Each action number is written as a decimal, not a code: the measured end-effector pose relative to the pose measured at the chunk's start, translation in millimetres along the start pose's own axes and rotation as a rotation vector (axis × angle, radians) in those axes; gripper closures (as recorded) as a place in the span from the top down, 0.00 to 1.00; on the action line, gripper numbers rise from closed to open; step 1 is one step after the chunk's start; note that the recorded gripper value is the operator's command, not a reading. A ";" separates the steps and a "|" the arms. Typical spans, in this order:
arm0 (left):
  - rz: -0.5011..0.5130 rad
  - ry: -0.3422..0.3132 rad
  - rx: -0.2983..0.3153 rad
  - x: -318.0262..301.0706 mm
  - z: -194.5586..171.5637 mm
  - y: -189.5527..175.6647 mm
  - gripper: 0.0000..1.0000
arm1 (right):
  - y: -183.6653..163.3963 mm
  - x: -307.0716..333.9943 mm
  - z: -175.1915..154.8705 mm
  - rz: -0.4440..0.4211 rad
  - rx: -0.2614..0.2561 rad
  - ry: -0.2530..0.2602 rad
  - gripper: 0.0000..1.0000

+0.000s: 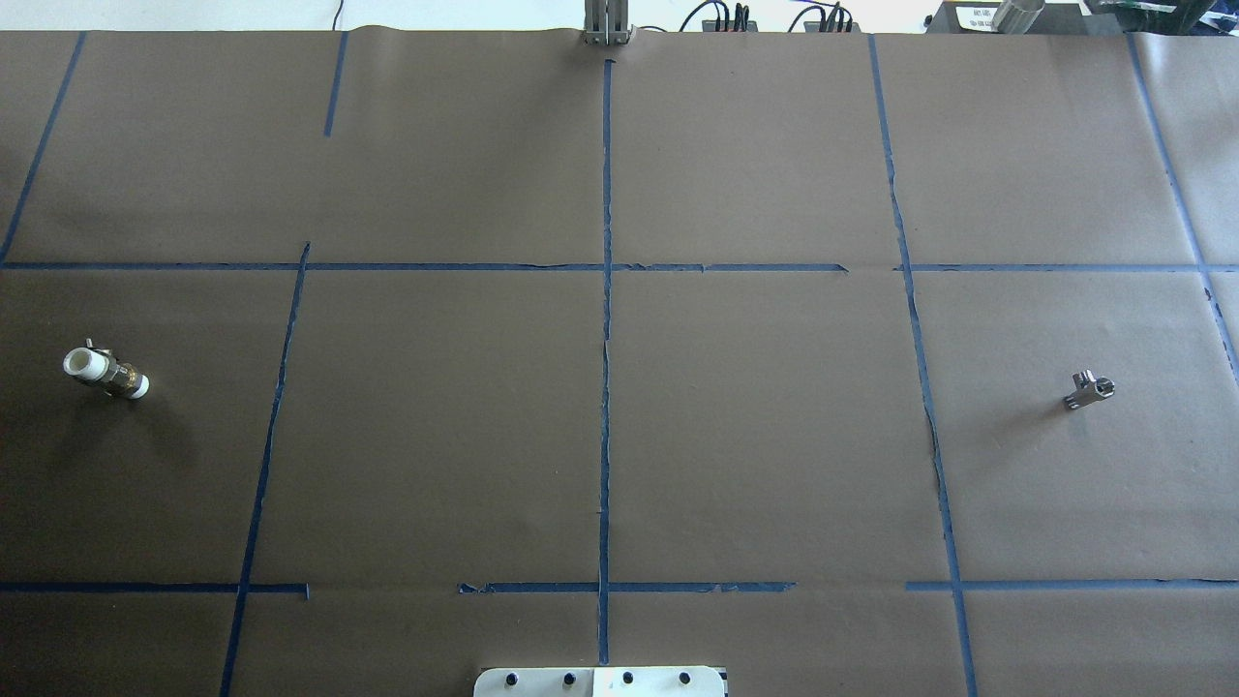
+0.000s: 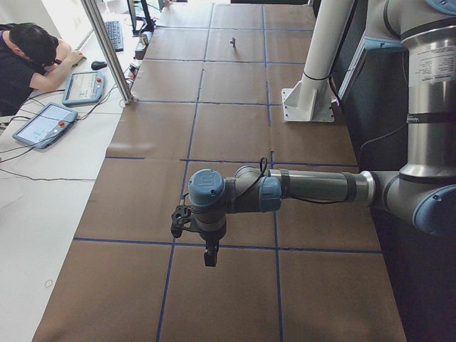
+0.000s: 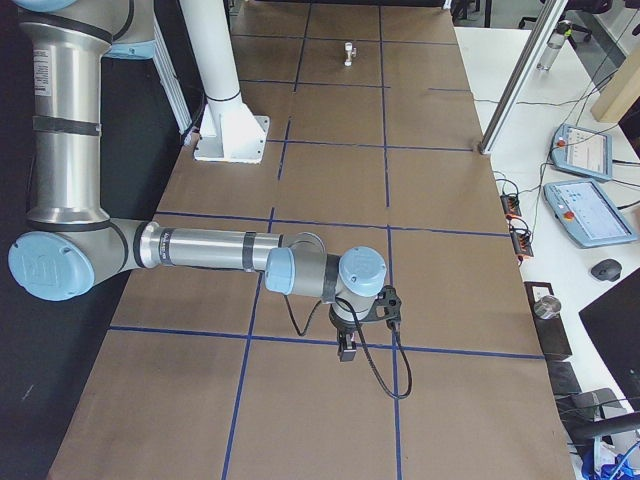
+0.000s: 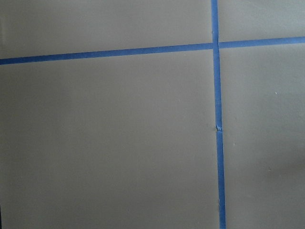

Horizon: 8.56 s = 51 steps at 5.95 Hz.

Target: Assemble PPR valve and pipe with both arms

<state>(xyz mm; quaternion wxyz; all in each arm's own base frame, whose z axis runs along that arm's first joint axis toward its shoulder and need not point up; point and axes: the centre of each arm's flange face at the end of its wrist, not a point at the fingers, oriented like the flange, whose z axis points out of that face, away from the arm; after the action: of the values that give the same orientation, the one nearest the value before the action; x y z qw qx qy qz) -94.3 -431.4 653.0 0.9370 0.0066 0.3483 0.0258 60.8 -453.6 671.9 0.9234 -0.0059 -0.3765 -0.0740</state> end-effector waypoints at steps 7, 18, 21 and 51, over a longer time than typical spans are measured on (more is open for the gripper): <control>0.232 0.007 0.122 110.4 -34.9 -80.5 1.00 | 0.2 0.0 0.6 0.000 -0.001 -0.001 1.00; -0.007 0.063 0.098 297.3 114.3 -21.0 0.86 | 0.9 1.7 4.1 0.005 -0.007 -0.009 1.00; -0.014 0.067 0.092 299.3 115.2 -22.9 0.00 | 0.7 1.3 3.6 0.004 -0.006 -0.009 1.00; 0.263 0.066 0.101 563.1 19.3 -69.6 1.00 | -29.8 -52.0 -7.7 -0.070 0.028 -0.105 1.00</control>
<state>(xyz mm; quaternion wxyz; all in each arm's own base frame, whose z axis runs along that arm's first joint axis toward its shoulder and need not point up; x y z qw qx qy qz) 347.1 -471.0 298.2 0.9121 0.0987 0.3759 0.1307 25.2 -476.8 628.8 0.8993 0.0164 -0.4253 -0.1006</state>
